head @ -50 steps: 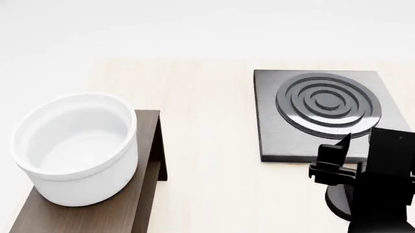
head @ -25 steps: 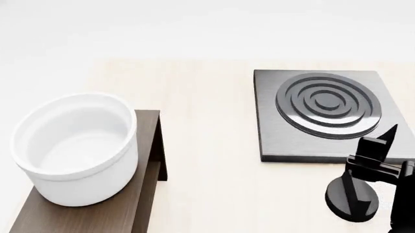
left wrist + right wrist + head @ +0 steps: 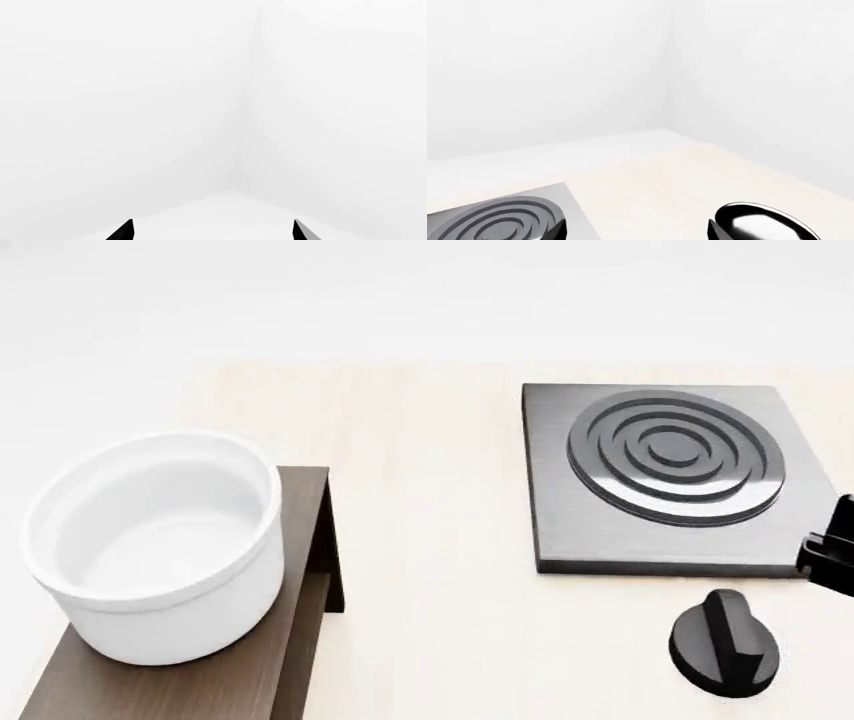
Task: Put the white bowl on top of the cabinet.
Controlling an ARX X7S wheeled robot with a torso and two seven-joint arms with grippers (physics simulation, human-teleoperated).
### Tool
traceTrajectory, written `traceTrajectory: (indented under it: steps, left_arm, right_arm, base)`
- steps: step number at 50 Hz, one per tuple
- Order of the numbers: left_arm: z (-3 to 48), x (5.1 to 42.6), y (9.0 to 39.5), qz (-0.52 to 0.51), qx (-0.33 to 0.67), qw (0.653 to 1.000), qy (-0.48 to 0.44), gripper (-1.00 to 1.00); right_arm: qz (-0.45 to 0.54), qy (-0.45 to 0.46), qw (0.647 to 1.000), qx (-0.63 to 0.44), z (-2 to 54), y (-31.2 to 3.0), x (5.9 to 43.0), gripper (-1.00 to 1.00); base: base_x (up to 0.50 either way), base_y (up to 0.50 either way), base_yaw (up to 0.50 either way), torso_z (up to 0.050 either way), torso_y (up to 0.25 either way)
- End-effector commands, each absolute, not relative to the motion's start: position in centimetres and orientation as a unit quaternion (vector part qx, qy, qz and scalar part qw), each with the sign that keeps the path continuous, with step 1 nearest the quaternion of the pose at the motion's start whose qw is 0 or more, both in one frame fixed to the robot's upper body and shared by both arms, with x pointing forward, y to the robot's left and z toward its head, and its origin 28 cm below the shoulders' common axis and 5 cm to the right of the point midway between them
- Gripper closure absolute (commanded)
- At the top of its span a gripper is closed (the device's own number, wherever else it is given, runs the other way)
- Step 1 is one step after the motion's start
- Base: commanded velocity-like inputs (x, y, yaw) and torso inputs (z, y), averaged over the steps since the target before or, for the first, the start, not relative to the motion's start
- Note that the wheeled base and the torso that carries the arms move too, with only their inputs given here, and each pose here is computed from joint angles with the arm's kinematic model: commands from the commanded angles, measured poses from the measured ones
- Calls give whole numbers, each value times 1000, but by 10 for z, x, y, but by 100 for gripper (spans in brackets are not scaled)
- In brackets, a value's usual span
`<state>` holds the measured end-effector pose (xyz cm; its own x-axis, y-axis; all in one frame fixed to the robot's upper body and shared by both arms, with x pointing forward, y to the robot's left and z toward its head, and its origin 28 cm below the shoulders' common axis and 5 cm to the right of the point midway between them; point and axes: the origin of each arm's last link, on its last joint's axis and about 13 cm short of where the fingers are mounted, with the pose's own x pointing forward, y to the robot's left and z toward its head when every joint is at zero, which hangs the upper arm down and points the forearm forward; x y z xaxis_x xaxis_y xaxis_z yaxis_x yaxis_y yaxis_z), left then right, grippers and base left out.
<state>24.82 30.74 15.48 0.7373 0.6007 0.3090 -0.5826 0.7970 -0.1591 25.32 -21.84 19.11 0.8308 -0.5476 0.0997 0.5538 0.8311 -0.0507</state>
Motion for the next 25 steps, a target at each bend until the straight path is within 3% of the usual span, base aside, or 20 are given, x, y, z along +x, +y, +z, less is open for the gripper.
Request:
traceTrajectory:
  steps: [1, 25]
  left_arm:
    - [158, 245, 312, 331, -25, 926, -180, -100]
    - [162, 240, 321, 359, -19, 915, -183, -100]
  right_arm:
    - [-331, -67, 941, -21, 207, -226, 243, -100]
    - [-399, -92, 912, -16, 222, -242, 227, -100]
  base:
    - [0, 0, 0, 0, 0]
    - [0, 0, 0, 0, 0]
